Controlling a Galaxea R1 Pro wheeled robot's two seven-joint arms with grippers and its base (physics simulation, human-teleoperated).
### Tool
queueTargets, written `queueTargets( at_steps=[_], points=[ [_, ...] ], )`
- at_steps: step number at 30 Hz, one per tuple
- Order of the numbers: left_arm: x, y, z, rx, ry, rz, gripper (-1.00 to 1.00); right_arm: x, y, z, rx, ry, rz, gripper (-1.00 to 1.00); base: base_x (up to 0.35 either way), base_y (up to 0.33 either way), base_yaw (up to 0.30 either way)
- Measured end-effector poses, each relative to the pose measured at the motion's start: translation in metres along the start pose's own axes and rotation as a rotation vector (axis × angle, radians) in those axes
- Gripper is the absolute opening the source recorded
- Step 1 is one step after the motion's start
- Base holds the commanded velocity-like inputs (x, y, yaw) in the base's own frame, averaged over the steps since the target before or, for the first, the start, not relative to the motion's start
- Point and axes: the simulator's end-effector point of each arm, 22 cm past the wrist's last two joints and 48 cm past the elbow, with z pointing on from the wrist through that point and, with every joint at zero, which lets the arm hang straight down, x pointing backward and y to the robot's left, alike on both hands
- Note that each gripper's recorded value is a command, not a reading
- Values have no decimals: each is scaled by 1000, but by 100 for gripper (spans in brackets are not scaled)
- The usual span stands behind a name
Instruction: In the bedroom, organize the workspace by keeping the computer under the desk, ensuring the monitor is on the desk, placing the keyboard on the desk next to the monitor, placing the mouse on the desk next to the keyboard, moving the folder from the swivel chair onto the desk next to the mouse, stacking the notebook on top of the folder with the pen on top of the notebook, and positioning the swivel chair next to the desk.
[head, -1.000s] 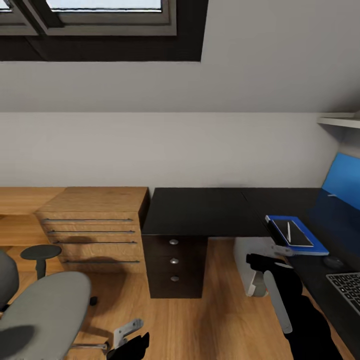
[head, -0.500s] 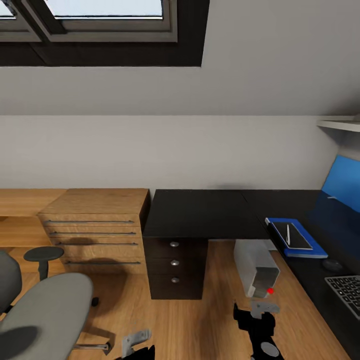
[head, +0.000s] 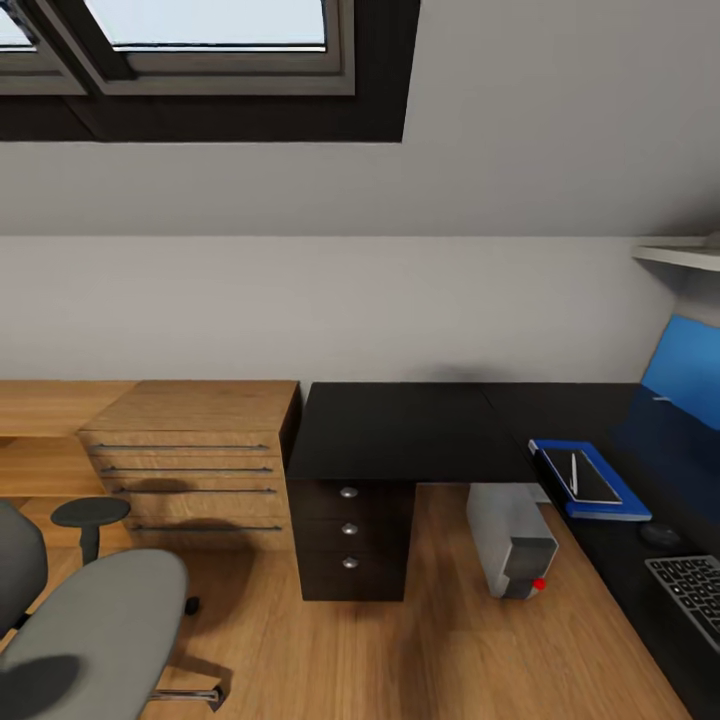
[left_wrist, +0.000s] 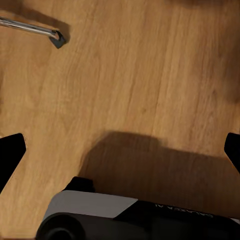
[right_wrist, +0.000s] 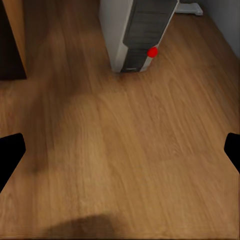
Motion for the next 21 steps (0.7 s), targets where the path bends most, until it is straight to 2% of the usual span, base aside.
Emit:
queueTargets(
  at_steps=[4,6,8,17,21],
  points=[
    [13,8,-5,-12,29,18,100,0,-3,-5,0,4,-3,100,0,0,0],
    [35,17,-8,-26,75,36,100,-2,-6,-6,1,3,-7,100,0,0,0],
    [46,23,-12,-34,98,46,100,-3,-8,-8,1,5,-11,100,0,0,0],
    [50,27,-20,-41,114,52,100,14,-13,-23,2,54,-35,100,0,0,1],
    [54,31,-21,-48,124,52,100,17,-16,-23,4,61,-42,100,0,0,161]
  ],
)
